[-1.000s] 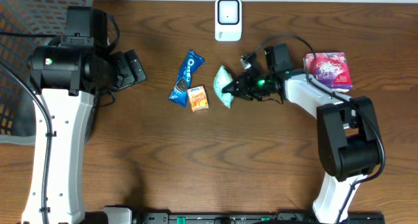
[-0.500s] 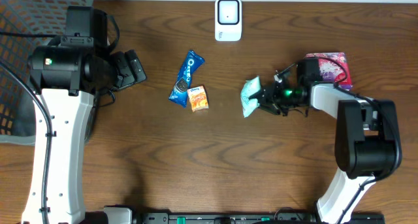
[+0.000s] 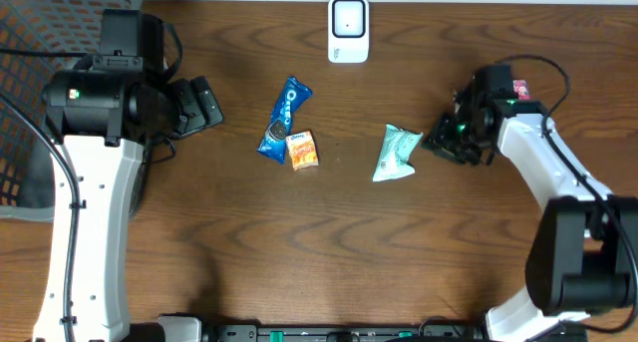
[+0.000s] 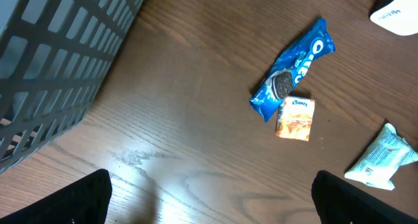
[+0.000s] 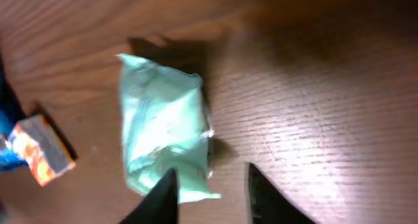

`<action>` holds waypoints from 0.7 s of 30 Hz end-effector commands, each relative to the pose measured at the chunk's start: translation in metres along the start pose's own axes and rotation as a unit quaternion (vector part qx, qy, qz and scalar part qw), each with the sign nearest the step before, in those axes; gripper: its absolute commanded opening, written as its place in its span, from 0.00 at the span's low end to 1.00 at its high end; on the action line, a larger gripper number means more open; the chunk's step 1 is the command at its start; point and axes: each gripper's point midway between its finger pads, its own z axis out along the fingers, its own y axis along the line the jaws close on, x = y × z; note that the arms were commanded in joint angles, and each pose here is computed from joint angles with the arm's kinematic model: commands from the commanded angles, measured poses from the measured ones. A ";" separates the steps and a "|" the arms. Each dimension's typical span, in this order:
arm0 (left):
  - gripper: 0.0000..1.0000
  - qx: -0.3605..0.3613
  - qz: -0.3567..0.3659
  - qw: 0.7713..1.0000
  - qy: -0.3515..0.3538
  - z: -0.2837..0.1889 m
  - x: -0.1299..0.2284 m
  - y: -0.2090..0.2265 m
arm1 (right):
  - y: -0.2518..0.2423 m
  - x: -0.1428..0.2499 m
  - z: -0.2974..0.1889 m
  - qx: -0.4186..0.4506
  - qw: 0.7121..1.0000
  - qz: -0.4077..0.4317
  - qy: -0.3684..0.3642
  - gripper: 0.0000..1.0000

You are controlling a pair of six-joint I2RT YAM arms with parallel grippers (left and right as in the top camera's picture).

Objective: Scan the item barcode

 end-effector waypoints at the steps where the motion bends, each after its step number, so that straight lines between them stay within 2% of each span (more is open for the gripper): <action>1: 0.98 -0.009 0.001 1.000 -0.002 0.001 -0.002 0.004 | 0.015 0.006 0.003 0.016 0.999 -0.041 -0.005 0.20; 7: 0.98 -0.009 0.001 1.000 -0.002 0.001 -0.002 0.004 | 0.045 0.015 0.023 0.002 0.995 -0.103 -0.006 0.02; 12: 0.98 -0.009 0.001 1.000 -0.002 0.001 -0.002 0.004 | 0.058 0.012 0.036 -0.010 0.993 -0.116 -0.017 0.01; 21: 0.98 -0.009 0.001 1.000 -0.002 0.001 -0.002 0.004 | 0.042 0.018 0.059 0.016 0.994 -0.107 0.010 0.01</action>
